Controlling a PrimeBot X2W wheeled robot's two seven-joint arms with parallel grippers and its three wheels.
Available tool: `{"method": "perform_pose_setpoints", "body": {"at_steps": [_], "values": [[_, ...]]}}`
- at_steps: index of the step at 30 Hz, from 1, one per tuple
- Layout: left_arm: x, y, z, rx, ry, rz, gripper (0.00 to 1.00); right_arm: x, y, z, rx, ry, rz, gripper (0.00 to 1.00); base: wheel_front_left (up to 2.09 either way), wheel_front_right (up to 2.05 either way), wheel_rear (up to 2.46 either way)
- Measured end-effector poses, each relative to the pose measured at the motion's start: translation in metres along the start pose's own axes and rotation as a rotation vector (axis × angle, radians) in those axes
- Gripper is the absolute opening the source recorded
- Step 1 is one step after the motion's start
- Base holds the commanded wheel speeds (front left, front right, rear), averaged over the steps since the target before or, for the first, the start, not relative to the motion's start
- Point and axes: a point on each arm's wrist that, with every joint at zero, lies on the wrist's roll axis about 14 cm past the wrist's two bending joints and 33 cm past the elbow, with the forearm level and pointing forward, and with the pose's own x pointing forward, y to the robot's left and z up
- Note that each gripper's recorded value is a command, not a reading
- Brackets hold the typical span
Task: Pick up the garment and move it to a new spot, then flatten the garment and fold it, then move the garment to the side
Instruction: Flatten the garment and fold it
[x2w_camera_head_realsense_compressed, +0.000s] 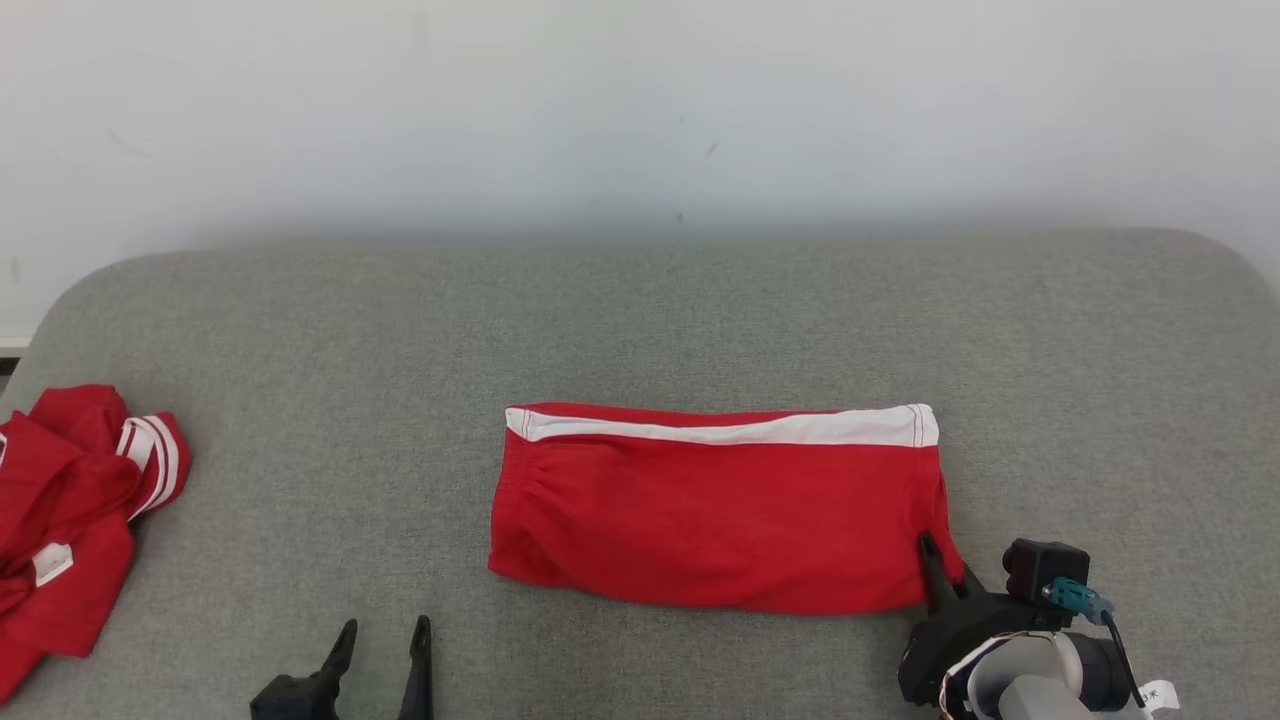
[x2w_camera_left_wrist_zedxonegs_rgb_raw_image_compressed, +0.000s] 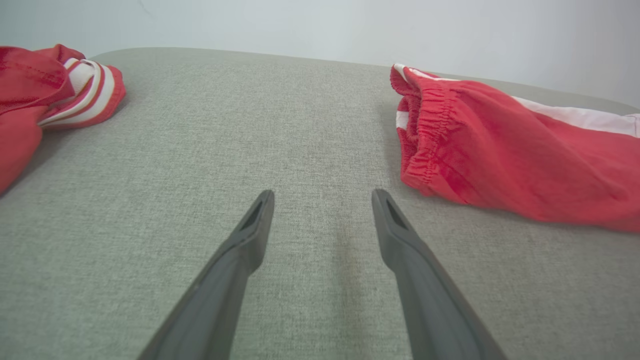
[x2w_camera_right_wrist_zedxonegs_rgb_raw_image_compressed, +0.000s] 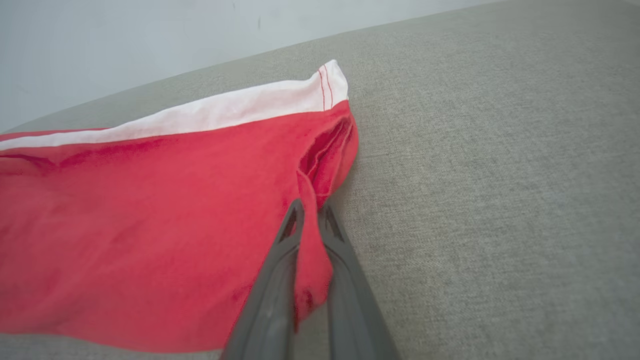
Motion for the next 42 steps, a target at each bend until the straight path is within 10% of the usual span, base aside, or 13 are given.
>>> {"method": "perform_pose_setpoints", "body": {"at_steps": [15, 37, 38, 39, 41, 42], "values": [[0.001, -0.013, -0.003, 0.003, 0.007, -0.04, 1.0, 0.013, 0.039, 0.044, -0.095, -0.133, 0.123, 0.0, 0.0, 0.0, 0.0], [-0.017, 0.011, -0.005, -0.02, 0.008, 0.038, 1.0, -0.016, 0.237, 0.021, -0.191, -0.093, 0.73, 0.0, 0.0, 0.0, 0.0], [-0.018, 0.012, -0.005, -0.02, 0.008, 0.041, 1.0, -0.018, 0.241, 0.02, -0.191, -0.087, 0.744, 0.31, 0.0, 0.0, 0.0], [-0.018, 0.013, -0.006, -0.02, 0.009, 0.044, 1.0, -0.02, 0.244, 0.019, -0.186, -0.082, 0.754, 0.31, 0.0, 0.0, 0.0], [-0.019, 0.015, -0.006, -0.02, 0.009, 0.049, 1.0, -0.024, 0.251, 0.018, -0.169, -0.074, 0.776, 1.0, 0.0, 0.0, 0.0], [-0.019, 0.015, -0.006, -0.021, 0.008, 0.051, 1.0, -0.026, 0.254, 0.017, -0.161, -0.07, 0.786, 1.0, 0.0, 0.0, 0.0]]}}
